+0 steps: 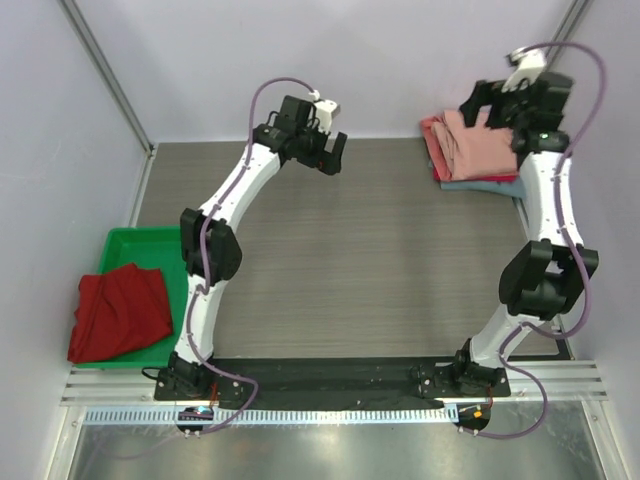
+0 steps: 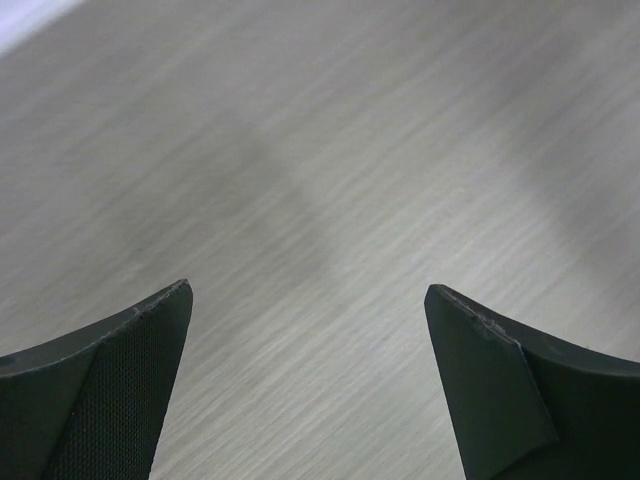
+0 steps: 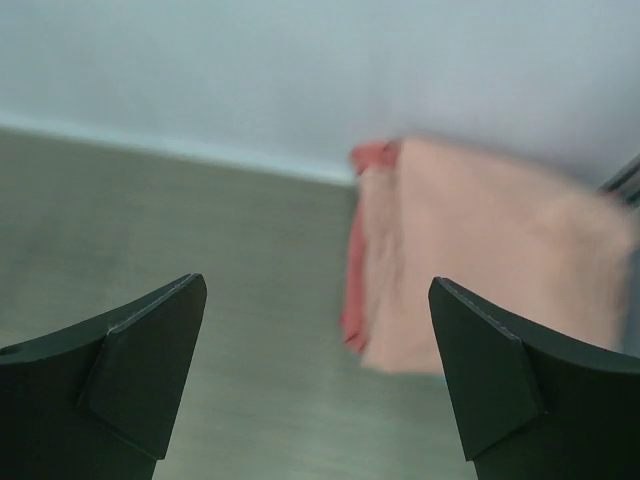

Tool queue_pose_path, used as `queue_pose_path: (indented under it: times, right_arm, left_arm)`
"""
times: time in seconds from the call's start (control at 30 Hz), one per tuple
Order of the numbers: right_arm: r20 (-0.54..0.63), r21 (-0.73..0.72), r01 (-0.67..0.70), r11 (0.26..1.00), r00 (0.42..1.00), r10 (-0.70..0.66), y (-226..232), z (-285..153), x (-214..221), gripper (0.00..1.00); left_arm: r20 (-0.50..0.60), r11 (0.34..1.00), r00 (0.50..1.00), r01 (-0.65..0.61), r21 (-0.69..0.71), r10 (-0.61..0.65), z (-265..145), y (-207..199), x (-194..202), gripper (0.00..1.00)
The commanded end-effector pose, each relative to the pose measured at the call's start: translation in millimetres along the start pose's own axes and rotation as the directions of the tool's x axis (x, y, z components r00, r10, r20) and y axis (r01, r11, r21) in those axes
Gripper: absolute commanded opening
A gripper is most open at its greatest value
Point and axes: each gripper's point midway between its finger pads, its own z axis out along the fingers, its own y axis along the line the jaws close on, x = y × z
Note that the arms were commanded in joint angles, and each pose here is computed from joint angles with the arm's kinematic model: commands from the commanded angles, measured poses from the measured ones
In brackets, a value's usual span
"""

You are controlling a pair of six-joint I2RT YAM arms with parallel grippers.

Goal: Fold and stack the t-shirts
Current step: Reset both grippers

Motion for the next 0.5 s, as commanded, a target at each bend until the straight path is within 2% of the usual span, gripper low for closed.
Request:
queue_pose_path:
  times: [0.0,0.07,0.2,0.23,0.33,0.47]
  right_arm:
    - [-0.239,0.033,-0.083,0.996,0.967,0.088,48,13,97,1.0]
    - [-0.286,0.049,-0.073,0.996,0.955,0.084,65,8,119,1.0]
    - [-0.317,0.1,-0.029,0.995,0.947,0.06,91,-2,132,1.0]
    - [-0.31,0.084,-0.019,0.996,0.95,0.044,101,-4,130,1.0]
    - [-0.314,0.085,-0.031,0.996,0.948,0.056,109,-8,140,1.0]
    - [-0.312,0.072,-0.042,0.997,0.948,0.063,120,-13,142,1.0]
  left_arm:
    - [-0.001,0.991,1.0,-0.012,-0.131,0.012,-22,23,-2,1.0]
    - [0.007,0.99,1.0,-0.005,-0.141,0.006,-35,23,-4,1.0]
    - [-0.031,0.993,0.999,0.005,-0.115,-0.008,-50,17,14,1.0]
    - [-0.067,0.993,0.998,0.012,-0.117,-0.02,-48,19,29,1.0]
    - [-0.081,0.986,0.992,0.082,-0.144,-0.095,-54,23,41,1.0]
    - [-0.101,0.982,0.99,0.075,-0.17,-0.094,-56,28,51,1.0]
